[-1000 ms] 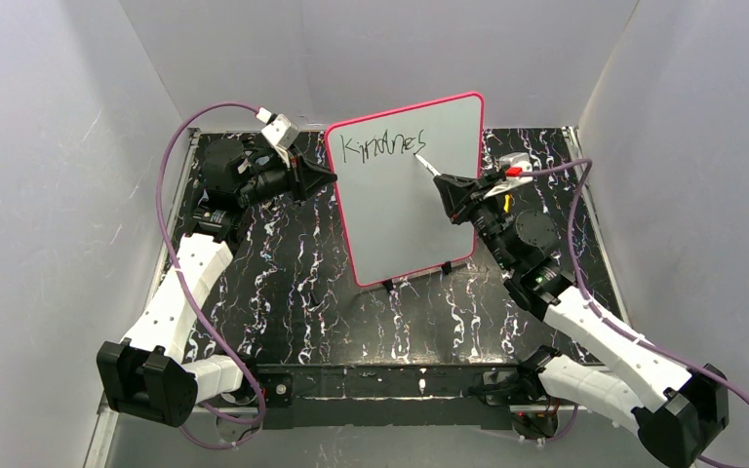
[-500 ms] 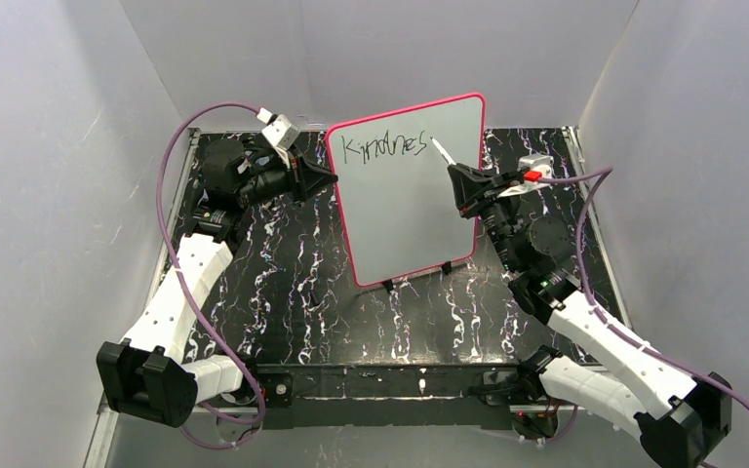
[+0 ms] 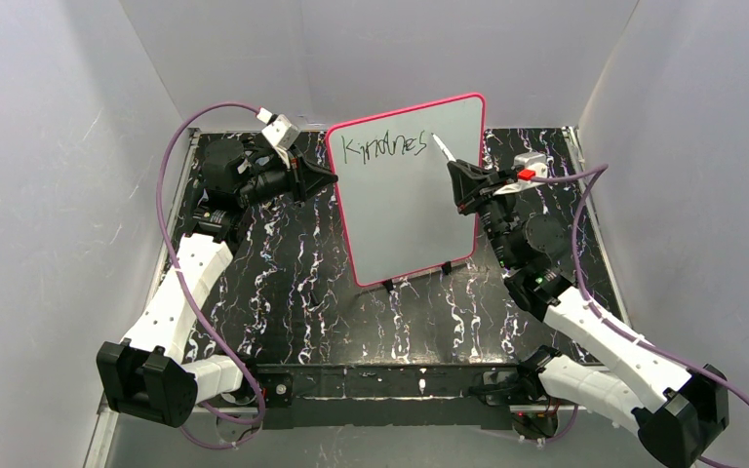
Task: Write a sentence on the whiteboard
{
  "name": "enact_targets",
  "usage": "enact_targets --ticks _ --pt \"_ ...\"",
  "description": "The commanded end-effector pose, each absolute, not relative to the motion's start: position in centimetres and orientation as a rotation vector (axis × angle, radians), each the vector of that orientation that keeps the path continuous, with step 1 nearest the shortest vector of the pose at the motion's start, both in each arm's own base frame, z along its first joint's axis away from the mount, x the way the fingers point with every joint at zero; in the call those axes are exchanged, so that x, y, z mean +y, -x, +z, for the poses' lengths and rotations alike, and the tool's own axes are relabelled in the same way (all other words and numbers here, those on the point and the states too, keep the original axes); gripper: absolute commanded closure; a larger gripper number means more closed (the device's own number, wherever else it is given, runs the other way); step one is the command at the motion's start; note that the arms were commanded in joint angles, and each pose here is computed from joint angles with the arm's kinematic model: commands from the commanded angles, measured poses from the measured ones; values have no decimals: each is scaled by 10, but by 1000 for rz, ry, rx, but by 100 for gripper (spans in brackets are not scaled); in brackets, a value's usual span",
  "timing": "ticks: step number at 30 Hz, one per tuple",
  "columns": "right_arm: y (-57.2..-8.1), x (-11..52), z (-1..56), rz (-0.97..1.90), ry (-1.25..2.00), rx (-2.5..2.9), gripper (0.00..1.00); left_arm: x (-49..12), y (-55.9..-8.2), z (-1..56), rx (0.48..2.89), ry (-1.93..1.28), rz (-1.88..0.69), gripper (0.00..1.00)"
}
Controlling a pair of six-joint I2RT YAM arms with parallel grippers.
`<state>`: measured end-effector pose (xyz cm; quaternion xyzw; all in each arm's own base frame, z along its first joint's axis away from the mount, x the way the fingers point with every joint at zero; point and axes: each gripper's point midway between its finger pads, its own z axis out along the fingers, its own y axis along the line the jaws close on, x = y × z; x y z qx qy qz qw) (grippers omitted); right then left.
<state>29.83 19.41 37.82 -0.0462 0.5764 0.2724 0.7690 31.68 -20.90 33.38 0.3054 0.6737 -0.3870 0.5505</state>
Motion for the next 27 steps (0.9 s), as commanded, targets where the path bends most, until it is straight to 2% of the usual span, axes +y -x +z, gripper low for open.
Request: enact_targets --ticks 1,16,27 --pt "-299 183 418 565 58 1145 99 -214 -306 327 1604 -758 -952 100" --pt "-301 200 376 627 105 1262 99 -214 -305 329 1602 -757 -952 100" --pt "-302 178 371 555 19 1285 99 -214 -305 328 1604 -756 -952 100"
